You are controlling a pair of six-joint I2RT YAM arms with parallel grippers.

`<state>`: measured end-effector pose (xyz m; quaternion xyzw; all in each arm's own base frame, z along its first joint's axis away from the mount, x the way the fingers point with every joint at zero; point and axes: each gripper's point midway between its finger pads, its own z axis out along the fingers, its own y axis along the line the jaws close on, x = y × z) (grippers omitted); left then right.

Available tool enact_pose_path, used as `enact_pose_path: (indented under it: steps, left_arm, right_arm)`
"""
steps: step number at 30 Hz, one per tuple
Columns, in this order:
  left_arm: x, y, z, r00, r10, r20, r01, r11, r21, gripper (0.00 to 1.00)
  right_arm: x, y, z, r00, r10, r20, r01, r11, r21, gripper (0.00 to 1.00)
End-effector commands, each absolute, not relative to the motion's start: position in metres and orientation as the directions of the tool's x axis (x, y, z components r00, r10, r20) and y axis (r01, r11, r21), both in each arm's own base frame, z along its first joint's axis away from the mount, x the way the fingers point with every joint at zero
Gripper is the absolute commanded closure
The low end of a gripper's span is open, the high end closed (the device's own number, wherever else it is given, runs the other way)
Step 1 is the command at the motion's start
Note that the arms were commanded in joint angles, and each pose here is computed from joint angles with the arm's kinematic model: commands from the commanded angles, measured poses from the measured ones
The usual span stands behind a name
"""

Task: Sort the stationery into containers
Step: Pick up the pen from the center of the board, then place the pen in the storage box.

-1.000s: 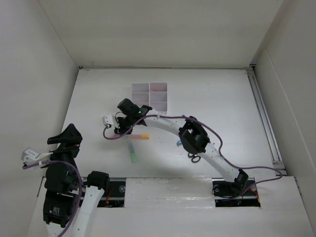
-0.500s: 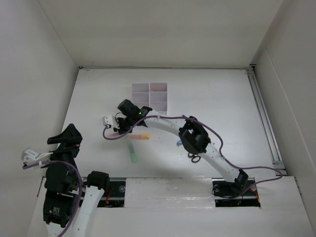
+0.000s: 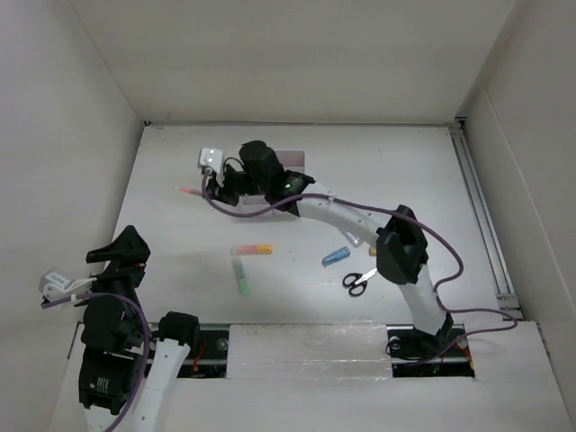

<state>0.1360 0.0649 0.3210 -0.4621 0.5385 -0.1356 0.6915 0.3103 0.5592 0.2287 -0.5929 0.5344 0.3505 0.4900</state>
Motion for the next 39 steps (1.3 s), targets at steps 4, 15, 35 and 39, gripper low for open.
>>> enact_pose_path:
  steps: [4, 15, 35, 39]
  left_arm:
    - [0.137, 0.062, 0.326, 0.381, -0.683, -0.623, -0.283, 0.555, -0.782, 0.00]
    - [0.145, 0.053, 0.329, 0.349, -0.676, -0.649, -0.253, 0.599, -0.760, 0.00]
    - [0.148, 0.050, 0.332, 0.338, -0.672, -0.659, -0.241, 0.615, -0.751, 0.00]
    - [0.148, 0.050, 0.332, 0.338, -0.672, -0.659, -0.241, 0.615, -0.751, 0.00]
  right_arm:
    - [0.394, 0.491, 0.306, 0.103, -0.037, -0.994, -0.945, 0.307, -0.110, 1.00]
    - [0.460, 0.396, 0.291, 0.153, 0.001, -0.988, -0.964, 0.222, -0.149, 1.00]
    - [0.493, 0.362, 0.218, 0.074, -0.036, -0.997, -0.965, 0.248, -0.080, 1.00]
    - [0.496, 0.358, 0.218, 0.064, -0.034, -0.997, -0.964, 0.257, -0.071, 1.00]
